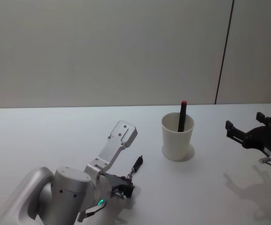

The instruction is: Place the pen into the pen holder.

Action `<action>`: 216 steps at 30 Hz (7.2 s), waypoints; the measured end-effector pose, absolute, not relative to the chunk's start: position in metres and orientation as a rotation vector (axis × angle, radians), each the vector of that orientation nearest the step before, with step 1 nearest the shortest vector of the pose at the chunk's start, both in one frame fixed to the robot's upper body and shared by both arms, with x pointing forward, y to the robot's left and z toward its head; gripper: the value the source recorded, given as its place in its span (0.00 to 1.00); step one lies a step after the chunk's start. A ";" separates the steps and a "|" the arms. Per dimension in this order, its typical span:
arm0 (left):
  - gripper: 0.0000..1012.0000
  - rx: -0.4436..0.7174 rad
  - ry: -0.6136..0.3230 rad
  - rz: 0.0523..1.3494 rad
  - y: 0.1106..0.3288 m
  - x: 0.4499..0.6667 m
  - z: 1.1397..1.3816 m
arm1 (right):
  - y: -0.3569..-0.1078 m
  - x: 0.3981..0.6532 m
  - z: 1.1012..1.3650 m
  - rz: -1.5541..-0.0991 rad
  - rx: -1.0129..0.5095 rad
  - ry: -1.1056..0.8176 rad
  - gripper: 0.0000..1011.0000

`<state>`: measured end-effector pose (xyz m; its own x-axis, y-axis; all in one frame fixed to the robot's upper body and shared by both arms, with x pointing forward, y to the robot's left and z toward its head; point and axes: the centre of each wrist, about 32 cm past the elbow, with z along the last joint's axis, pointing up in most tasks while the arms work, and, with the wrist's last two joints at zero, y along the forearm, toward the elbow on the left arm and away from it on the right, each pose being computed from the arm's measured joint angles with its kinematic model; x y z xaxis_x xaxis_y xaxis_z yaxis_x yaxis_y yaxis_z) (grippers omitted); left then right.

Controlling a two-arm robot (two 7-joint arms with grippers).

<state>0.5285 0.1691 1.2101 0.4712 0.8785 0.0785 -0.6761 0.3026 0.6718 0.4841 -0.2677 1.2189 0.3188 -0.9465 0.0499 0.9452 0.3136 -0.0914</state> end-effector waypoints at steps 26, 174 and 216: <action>0.13 0.563 0.213 1.136 0.196 0.526 1.225 | -0.268 0.484 1.219 -1.247 -0.111 0.014 0.99; 0.13 0.051 -0.129 0.415 0.181 0.561 1.217 | -0.271 0.479 1.219 -1.237 -0.108 0.005 0.99; 0.13 0.051 -0.130 0.415 0.180 0.561 1.217 | -0.314 0.434 1.217 -1.077 0.070 0.122 0.99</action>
